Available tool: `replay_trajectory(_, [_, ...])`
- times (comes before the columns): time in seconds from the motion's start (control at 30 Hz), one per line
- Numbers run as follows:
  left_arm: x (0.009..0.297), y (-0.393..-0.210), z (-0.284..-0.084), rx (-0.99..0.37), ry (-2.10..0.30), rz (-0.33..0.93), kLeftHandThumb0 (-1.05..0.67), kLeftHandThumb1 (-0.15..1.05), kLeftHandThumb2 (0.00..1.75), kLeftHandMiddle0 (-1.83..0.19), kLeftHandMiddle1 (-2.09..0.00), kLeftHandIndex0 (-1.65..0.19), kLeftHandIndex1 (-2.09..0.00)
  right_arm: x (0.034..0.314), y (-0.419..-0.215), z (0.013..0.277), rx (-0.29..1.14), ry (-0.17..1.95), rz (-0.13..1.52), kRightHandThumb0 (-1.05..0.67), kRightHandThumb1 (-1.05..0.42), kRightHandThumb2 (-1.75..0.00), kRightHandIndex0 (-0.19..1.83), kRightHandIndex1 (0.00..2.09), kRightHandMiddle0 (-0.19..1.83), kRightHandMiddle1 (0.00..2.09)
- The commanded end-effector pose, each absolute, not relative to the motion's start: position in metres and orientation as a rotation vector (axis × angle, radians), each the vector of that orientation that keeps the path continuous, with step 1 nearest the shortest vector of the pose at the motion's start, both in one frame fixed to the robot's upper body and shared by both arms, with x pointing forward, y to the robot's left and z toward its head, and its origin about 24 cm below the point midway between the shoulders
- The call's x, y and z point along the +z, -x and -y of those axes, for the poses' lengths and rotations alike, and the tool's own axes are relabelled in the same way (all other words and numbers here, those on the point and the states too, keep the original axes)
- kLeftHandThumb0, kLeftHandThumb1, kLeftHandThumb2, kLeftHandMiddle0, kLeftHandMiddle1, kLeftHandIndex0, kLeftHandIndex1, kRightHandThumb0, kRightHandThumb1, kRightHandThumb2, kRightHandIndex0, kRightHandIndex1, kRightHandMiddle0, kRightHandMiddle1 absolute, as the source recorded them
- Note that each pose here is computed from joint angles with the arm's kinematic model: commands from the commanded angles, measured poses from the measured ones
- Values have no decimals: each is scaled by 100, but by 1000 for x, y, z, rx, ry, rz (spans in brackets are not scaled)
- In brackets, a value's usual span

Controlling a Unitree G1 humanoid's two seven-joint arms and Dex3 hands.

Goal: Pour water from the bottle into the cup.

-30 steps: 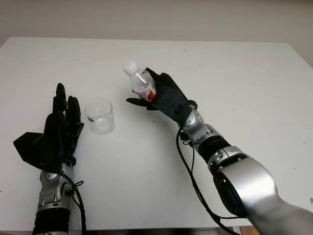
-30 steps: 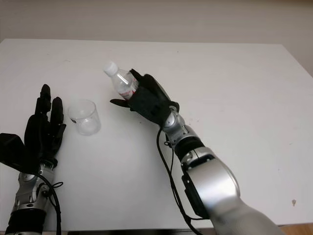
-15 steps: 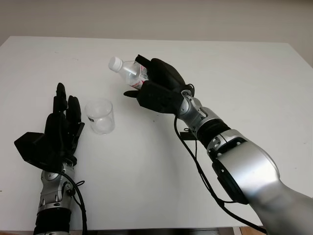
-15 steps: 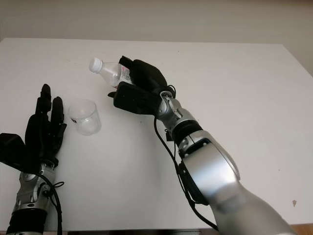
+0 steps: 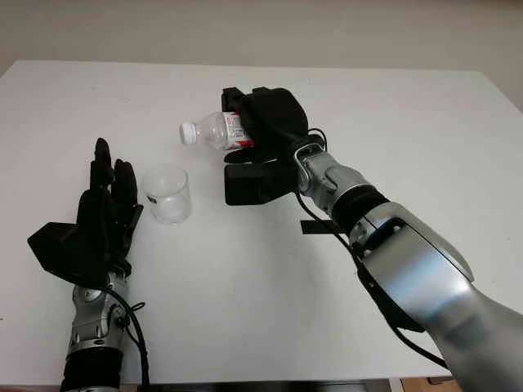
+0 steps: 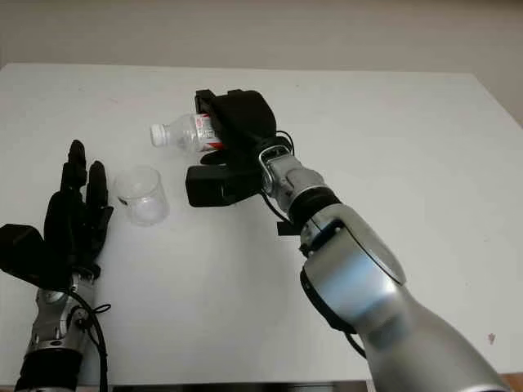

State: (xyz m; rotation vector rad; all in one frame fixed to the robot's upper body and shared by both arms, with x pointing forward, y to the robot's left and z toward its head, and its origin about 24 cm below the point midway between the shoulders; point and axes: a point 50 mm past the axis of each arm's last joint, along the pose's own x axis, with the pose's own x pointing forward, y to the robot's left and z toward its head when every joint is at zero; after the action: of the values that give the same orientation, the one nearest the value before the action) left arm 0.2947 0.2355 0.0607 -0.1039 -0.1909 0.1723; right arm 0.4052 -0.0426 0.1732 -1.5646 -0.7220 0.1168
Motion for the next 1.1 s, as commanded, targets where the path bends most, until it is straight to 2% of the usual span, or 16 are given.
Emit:
replay_trajectory(0.0, [53,-292,-234,182,105,166,-63,105,52,7,-6,7,-6,191,-406,39,78,1591,799,-42,-105,-21,121,209,55,209])
replay_trajectory(0.13, [52,-292,-232,190,112,164,-62,105,53,6,-6,7,-6,195,-405,34,75,1587,837,-43,-105,-13,115,209,31,209])
replay_trajectory(0.2, [51,-291,-232,193,115,168,-62,105,53,6,-6,7,-6,196,-405,32,78,1591,841,-44,-105,-16,112,209,27,209])
replay_trajectory(0.27, [50,-291,-231,201,122,168,-62,105,53,5,-6,7,-6,198,-404,28,82,1580,841,-44,-105,-20,110,209,32,209])
replay_trajectory(0.37, [49,-291,-230,208,125,163,-63,105,52,5,-6,7,-6,200,-403,25,76,1557,861,-43,-105,-17,106,209,37,209])
replay_trajectory(0.53, [48,-291,-227,201,121,162,-62,105,54,7,-5,8,-5,202,-402,22,83,1582,884,-41,-105,-21,108,209,45,209])
replay_trajectory(0.63, [47,-292,-226,199,126,161,-61,105,56,8,-5,9,-5,202,-402,22,94,1584,897,-41,-105,-24,110,209,43,209])
replay_trajectory(0.67, [47,-292,-226,201,129,160,-61,105,55,7,-5,9,-5,202,-401,21,97,1585,907,-42,-105,-22,110,209,37,209])
replay_trajectory(0.73, [46,-292,-224,207,130,158,-61,105,55,7,-5,9,-5,203,-400,20,103,1588,931,-44,-105,-15,108,209,25,195])
replay_trajectory(0.83, [46,-293,-224,220,143,160,-61,105,52,6,-6,7,-6,203,-399,19,84,1650,1002,-48,-105,-11,106,209,29,177])
replay_trajectory(0.93, [45,-294,-223,225,132,157,-61,105,52,4,-6,5,-7,203,-396,17,75,1668,1068,-50,-103,-7,108,209,33,169])
replay_trajectory(1.0, [46,-293,-223,224,127,157,-61,105,52,4,-6,5,-7,202,-395,16,65,1693,1110,-50,-103,-6,110,209,35,170])
replay_trajectory(1.07, [46,-293,-223,227,129,156,-61,105,53,4,-6,5,-7,202,-394,14,49,1748,1158,-49,-104,-6,114,209,33,184])
